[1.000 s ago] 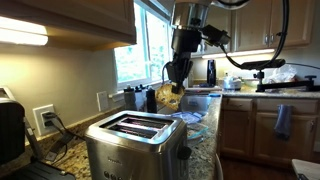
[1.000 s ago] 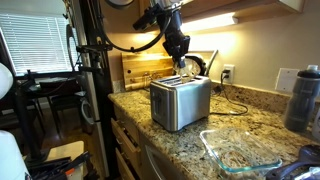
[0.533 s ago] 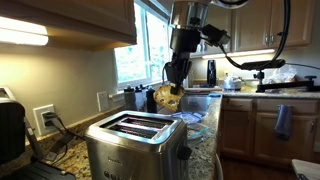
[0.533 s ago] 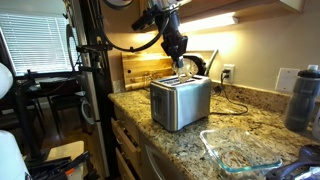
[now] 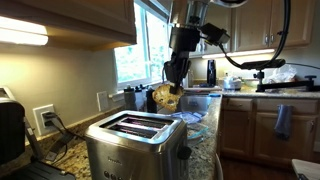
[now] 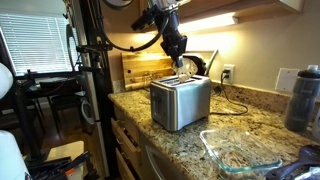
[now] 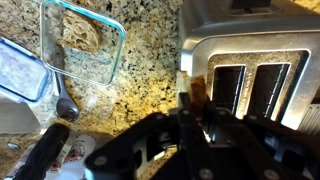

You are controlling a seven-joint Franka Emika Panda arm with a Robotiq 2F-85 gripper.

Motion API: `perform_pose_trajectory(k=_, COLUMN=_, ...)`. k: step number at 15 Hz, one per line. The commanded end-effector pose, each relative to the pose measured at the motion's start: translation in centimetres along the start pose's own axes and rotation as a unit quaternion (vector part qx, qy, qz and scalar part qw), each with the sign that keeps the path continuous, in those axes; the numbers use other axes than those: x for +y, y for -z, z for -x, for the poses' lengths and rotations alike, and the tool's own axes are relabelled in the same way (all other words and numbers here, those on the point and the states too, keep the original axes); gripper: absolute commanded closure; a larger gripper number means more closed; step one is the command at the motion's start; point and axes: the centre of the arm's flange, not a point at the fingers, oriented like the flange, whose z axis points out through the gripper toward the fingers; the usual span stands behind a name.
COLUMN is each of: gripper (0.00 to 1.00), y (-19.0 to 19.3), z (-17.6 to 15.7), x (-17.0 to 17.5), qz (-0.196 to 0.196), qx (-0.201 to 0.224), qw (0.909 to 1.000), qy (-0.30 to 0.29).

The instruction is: Put a slice of bread in the toaster

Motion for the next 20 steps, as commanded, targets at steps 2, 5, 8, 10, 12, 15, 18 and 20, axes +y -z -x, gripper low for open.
perform_pose_trajectory(k=2, gripper=0.92, y=1.7, z=0.5, x=-0.3, qz=0.005, qx=0.004, qw=1.0000, qy=-0.003)
perform_pose_trajectory(k=5, gripper=0.92, y=1.8, z=0.5, x=-0.7, qz=0.001, qx=0.005, qw=1.0000, qy=0.000)
perform_pose_trajectory(k=8, gripper=0.92, y=1.8, z=0.2, x=-1.3, qz=-0.011, qx=0.002, qw=0.9999, qy=0.012)
perform_pose_trajectory(k=10, gripper=0.92, y=1.8, z=0.1, x=-1.8, qz=-0.017, qx=0.000, qw=0.9997, qy=0.017)
perform_pose_trajectory(k=12, gripper=0.92, y=1.8, z=0.1, x=-2.0, qz=-0.020, qx=-0.001, qw=0.9996, qy=0.021)
perform_pose_trajectory(k=15, gripper=0.92, y=1.2, z=-0.5, x=-1.5, qz=-0.026, qx=-0.005, qw=0.9993, qy=0.025)
perform_pose_trajectory(k=18, gripper=0.92, y=0.5, z=-0.9, x=-1.5, qz=-0.032, qx=-0.011, qw=0.9989, qy=0.031)
perform_pose_trajectory(k=20, gripper=0.92, y=-0.1, z=-1.3, x=-1.8, qz=-0.035, qx=-0.017, qw=0.9985, qy=0.039)
